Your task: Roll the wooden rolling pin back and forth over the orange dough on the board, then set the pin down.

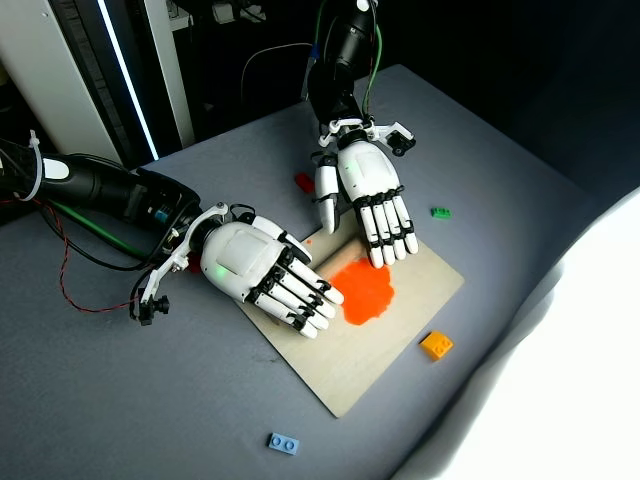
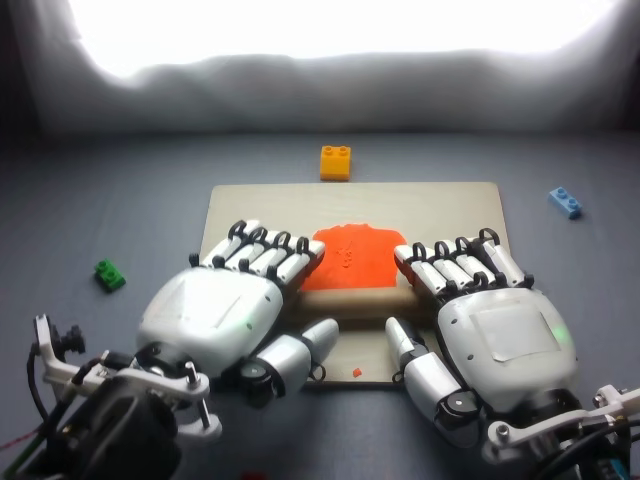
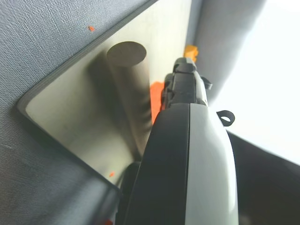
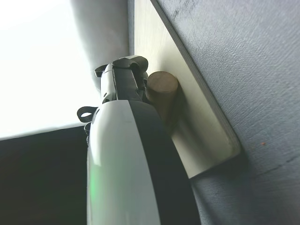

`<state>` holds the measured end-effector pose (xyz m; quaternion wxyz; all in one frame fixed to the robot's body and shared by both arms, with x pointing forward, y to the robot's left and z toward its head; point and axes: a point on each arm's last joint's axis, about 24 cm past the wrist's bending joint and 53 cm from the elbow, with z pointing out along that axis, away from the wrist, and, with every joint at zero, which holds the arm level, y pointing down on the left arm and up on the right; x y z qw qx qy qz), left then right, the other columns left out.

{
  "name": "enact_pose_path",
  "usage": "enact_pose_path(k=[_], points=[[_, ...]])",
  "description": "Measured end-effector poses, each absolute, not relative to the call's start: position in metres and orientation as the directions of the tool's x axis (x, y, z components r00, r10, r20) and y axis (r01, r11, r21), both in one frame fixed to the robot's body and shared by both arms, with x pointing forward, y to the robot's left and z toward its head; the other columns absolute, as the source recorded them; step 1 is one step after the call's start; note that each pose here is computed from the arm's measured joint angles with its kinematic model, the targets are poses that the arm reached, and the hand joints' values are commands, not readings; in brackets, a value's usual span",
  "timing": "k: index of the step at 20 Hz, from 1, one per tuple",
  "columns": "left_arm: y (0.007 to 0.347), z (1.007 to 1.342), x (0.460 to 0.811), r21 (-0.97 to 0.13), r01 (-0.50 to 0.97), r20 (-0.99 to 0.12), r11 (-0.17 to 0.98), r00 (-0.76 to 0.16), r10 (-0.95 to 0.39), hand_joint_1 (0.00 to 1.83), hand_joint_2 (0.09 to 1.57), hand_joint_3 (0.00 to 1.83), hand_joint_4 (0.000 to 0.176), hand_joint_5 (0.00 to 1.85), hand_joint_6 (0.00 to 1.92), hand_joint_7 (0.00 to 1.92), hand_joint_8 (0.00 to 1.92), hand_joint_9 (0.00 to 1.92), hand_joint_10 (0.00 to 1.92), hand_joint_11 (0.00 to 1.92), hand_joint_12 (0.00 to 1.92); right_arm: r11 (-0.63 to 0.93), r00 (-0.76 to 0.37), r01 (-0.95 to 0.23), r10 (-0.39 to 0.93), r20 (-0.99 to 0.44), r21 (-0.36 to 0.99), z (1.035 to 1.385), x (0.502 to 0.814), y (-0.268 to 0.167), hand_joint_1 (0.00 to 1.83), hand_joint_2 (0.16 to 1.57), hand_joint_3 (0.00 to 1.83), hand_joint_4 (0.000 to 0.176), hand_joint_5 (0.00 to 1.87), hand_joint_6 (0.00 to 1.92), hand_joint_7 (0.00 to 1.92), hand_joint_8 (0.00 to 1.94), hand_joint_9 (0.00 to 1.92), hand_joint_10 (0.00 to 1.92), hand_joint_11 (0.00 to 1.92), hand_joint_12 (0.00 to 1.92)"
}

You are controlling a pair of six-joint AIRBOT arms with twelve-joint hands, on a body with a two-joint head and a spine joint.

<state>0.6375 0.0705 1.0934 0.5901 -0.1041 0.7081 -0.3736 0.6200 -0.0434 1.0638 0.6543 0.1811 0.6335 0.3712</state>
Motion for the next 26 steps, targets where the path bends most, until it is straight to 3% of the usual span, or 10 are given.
enact_pose_path(k=[15, 20, 23, 26], points=[[0.065, 1.127, 0.659, -0.658, 0.322, -0.753, 0.681, -0.259, -0.605, 0.0, 1.55, 0.0, 0.0, 0.15, 0.0, 0.16, 0.0, 0.1, 0.0, 0.01, 0.01, 0.648, -0.02, -0.278, 0.734, -0.678, 0.709, 1.097, 0.639, -0.05, 0.0, 1.57, 0.08, 0.0, 0.37, 0.0, 0.41, 0.0, 0.33, 0.0, 0.0, 0.72], [0.067, 1.151, 0.676, -0.626, 0.352, -0.779, 0.696, -0.243, -0.578, 0.0, 1.55, 0.0, 0.0, 0.16, 0.01, 0.18, 0.01, 0.11, 0.01, 0.01, 0.02, 0.655, 0.009, -0.28, 0.733, -0.681, 0.702, 1.115, 0.652, -0.073, 0.0, 1.57, 0.08, 0.0, 0.38, 0.01, 0.42, 0.01, 0.36, 0.01, 0.0, 0.78], [0.067, 1.16, 0.682, -0.598, 0.367, -0.801, 0.713, -0.268, -0.535, 0.0, 1.55, 0.0, 0.0, 0.21, 0.0, 0.23, 0.01, 0.18, 0.0, 0.0, 0.21, 0.666, 0.061, -0.289, 0.73, -0.681, 0.688, 1.146, 0.666, -0.099, 0.0, 1.57, 0.08, 0.0, 0.42, 0.01, 0.48, 0.01, 0.43, 0.02, 0.0, 0.92], [0.065, 1.174, 0.686, -0.56, 0.396, -0.828, 0.727, -0.288, -0.481, 0.0, 1.55, 0.0, 0.0, 0.23, 0.0, 0.25, 0.01, 0.19, 0.0, 0.0, 0.25, 0.652, 0.07, -0.303, 0.743, -0.666, 0.695, 1.168, 0.669, -0.113, 0.0, 1.57, 0.08, 0.0, 0.44, 0.02, 0.5, 0.01, 0.44, 0.02, 0.0, 0.93]])
